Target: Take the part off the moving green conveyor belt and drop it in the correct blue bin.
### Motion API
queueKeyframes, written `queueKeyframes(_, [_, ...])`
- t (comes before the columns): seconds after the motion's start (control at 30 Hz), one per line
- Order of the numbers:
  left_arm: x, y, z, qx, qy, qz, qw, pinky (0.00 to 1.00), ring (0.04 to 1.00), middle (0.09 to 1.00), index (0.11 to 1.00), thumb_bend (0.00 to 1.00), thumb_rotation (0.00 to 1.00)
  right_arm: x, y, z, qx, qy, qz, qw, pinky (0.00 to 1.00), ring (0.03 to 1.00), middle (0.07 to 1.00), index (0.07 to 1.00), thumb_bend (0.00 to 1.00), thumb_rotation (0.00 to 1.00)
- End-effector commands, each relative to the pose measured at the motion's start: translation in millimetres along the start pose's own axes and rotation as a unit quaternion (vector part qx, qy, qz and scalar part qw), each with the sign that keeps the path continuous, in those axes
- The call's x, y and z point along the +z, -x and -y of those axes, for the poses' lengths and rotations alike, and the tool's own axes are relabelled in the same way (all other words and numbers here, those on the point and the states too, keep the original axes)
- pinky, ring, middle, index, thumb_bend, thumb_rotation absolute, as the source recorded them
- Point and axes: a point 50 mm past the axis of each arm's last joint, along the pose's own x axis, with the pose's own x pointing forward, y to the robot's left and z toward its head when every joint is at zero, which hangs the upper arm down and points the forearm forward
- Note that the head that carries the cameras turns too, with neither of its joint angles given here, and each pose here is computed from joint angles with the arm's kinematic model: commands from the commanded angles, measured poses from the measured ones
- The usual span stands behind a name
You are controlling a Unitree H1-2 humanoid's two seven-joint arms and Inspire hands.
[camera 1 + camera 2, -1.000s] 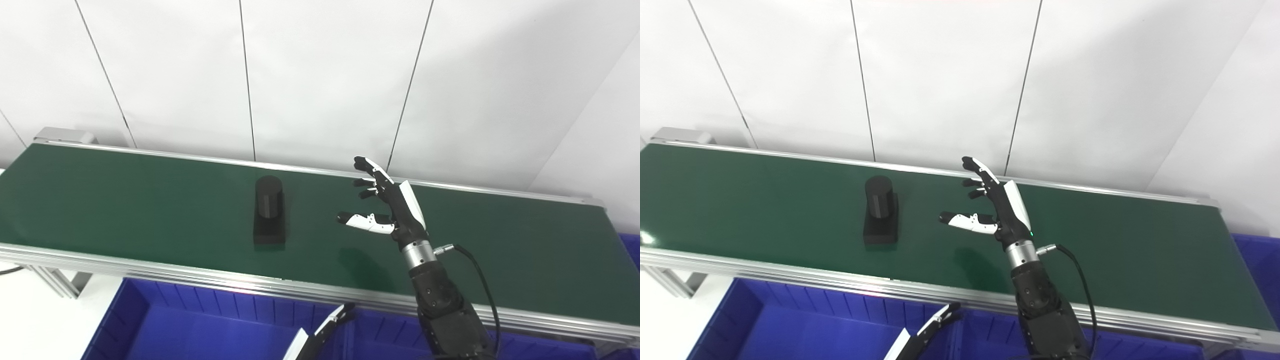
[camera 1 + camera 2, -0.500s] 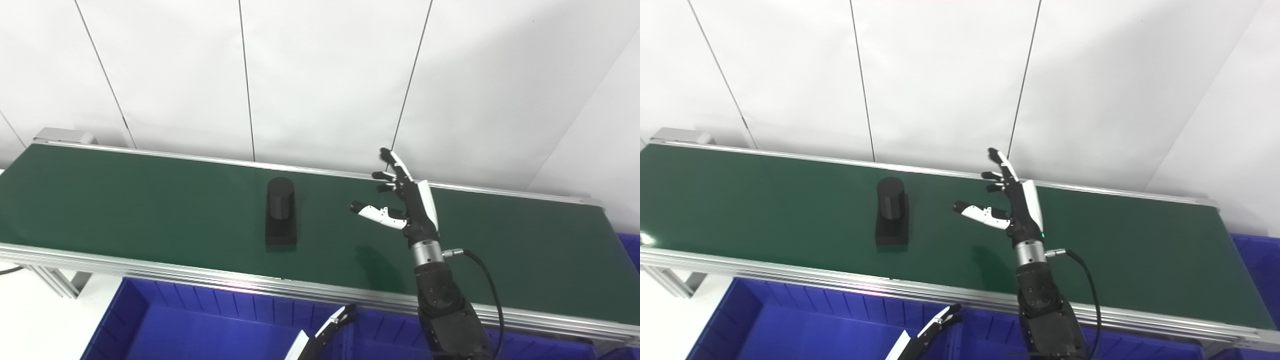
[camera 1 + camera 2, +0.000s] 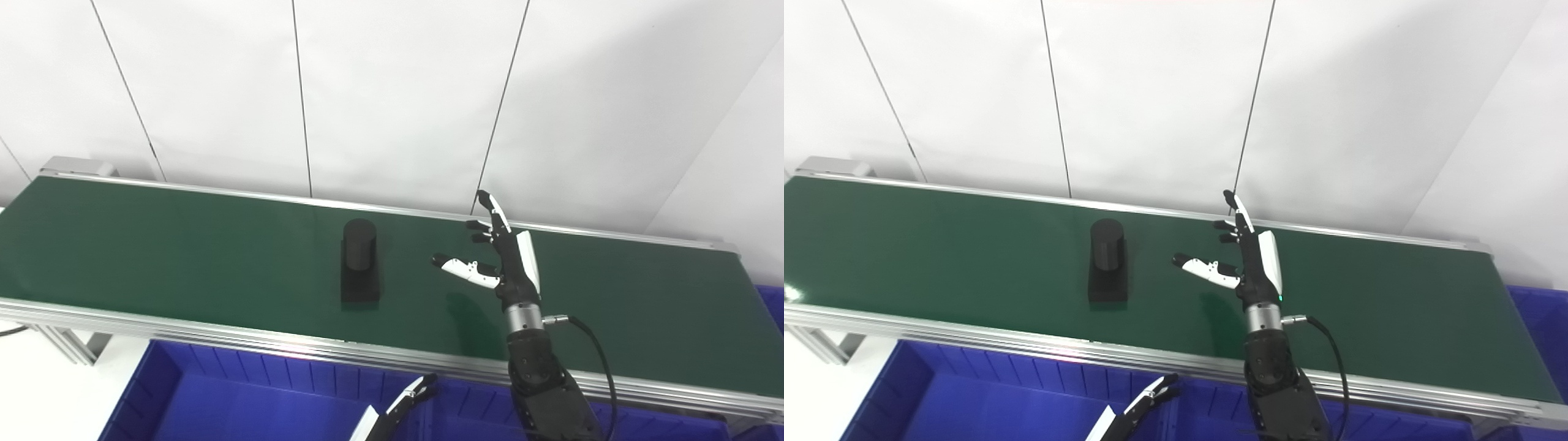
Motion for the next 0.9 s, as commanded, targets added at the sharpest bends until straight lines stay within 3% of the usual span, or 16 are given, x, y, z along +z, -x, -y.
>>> queueKeyframes(0.0, [11.8,-10.8,4.2,0.002,0.011,0.034,0.999,0.92,0.898,0.883,0.925,0.9,0.94,17.8,-18.8,8.2,-0.005,-0.006,0.03,1.0,0.71,0.786,0.951,0.94,0.88,0.42])
queueKeyframes(0.27, [9.6,-11.1,5.0,-0.007,0.006,0.031,0.999,0.93,0.907,0.892,0.911,0.9,0.93,5.7,-17.6,12.0,0.015,0.035,0.026,0.999,0.66,0.758,0.883,0.885,0.84,0.42])
queueKeyframes(0.6, [12.3,-11.5,7.5,-0.01,0.008,0.036,0.999,0.95,0.899,0.888,0.919,0.91,0.91,-3.3,-22.3,21.6,0.003,0.057,0.009,0.998,0.62,0.721,0.843,0.854,0.85,0.37])
queueKeyframes(0.73, [12.9,-11.0,7.8,-0.009,0.01,0.037,0.999,0.94,0.894,0.884,0.922,0.92,0.92,-6.7,-24.8,26.2,0.009,0.083,0.006,0.996,0.62,0.727,0.84,0.844,0.86,0.41])
queueKeyframes(0.87, [12.1,-11.3,8.1,-0.01,0.015,0.033,0.999,0.96,0.888,0.879,0.925,0.92,0.91,-7.7,-26.7,30.4,0.022,0.096,-0.004,0.995,0.67,0.798,0.867,0.858,0.9,0.46])
